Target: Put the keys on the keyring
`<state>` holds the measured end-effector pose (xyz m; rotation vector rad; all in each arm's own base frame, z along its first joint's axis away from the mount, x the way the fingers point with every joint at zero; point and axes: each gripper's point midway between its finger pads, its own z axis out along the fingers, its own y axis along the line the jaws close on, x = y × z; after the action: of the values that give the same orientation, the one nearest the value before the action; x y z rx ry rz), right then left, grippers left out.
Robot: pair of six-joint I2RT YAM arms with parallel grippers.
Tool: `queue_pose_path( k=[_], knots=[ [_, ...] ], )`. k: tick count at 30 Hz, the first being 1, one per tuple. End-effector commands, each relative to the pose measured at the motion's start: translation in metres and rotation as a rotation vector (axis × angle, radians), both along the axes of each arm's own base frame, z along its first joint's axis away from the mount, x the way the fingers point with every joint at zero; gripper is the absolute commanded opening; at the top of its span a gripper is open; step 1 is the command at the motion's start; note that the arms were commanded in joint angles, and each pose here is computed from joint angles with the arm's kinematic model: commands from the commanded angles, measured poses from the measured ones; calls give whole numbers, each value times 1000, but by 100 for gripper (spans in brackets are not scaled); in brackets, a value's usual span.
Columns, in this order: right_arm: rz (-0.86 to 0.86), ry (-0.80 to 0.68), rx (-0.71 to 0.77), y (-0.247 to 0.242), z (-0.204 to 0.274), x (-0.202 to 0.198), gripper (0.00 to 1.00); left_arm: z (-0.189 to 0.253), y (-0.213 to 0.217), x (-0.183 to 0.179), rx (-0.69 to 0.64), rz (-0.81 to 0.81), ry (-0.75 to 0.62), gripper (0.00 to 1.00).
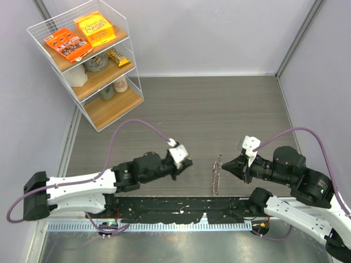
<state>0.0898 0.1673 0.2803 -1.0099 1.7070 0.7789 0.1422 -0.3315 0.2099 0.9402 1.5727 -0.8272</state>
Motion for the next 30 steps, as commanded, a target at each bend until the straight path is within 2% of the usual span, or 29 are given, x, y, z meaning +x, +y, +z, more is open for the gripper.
queue_pose_path(
  k=[1,4,7,14,30],
  knots=[
    [-15,-49,48,6,17,9,6,16,-24,-23,92,-46,-63,0],
    [-9,-50,57,7,15,8,5,16,8,14,-69,44,18,0],
    [-6,-44,46,8,12,8,6,23,5,3,-7,12,-28,0],
    [33,-41,48,16,11,8,5,39,4,-12,-75,-68,-54,0],
    [232,-22,111,48,24,-10,5,110,13,-64,-341,-313,-106,0]
  ],
)
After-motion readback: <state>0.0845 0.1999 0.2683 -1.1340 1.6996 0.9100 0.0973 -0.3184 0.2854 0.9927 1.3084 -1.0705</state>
